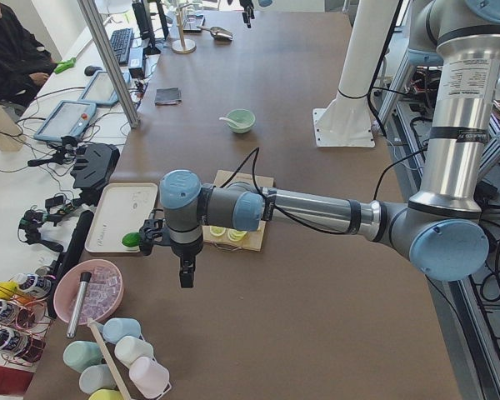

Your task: Place spoon in bowl

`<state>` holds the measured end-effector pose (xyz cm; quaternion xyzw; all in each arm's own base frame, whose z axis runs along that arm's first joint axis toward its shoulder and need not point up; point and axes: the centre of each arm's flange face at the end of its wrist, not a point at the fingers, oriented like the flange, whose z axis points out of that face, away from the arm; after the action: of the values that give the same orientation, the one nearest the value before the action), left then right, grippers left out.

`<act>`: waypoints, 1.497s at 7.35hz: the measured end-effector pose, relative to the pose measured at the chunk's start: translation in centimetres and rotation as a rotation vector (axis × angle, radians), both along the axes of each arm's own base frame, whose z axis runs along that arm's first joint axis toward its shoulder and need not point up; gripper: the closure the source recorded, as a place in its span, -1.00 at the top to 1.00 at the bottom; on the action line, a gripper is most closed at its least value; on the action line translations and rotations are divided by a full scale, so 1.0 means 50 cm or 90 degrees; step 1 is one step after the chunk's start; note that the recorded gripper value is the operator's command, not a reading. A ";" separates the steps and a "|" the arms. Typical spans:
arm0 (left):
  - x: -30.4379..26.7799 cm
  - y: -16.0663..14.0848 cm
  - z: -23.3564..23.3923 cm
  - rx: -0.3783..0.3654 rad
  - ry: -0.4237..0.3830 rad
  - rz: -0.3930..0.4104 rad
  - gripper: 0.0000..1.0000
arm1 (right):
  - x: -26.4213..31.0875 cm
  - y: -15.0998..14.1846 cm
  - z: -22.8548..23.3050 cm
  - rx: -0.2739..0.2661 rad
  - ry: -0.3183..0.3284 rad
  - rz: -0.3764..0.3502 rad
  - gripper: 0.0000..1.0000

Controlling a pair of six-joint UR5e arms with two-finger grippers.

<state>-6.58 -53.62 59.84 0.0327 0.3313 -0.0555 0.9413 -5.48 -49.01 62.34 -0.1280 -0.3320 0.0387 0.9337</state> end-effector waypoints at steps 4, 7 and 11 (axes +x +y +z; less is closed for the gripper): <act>-0.001 0.006 -0.007 0.004 0.003 0.000 0.95 | 0.057 0.023 0.027 0.069 -0.020 -0.073 1.00; 0.000 0.002 -0.012 0.006 0.003 0.000 0.95 | 0.130 0.059 0.054 0.064 -0.022 -0.047 1.00; -0.001 0.007 -0.003 0.000 0.003 -0.002 0.95 | 0.168 0.068 0.043 0.062 -0.018 -0.022 1.00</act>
<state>-6.61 -53.28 59.67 0.0330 0.3334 -0.0569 0.9405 2.91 -45.59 64.48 -0.0891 -0.3444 0.0044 0.9346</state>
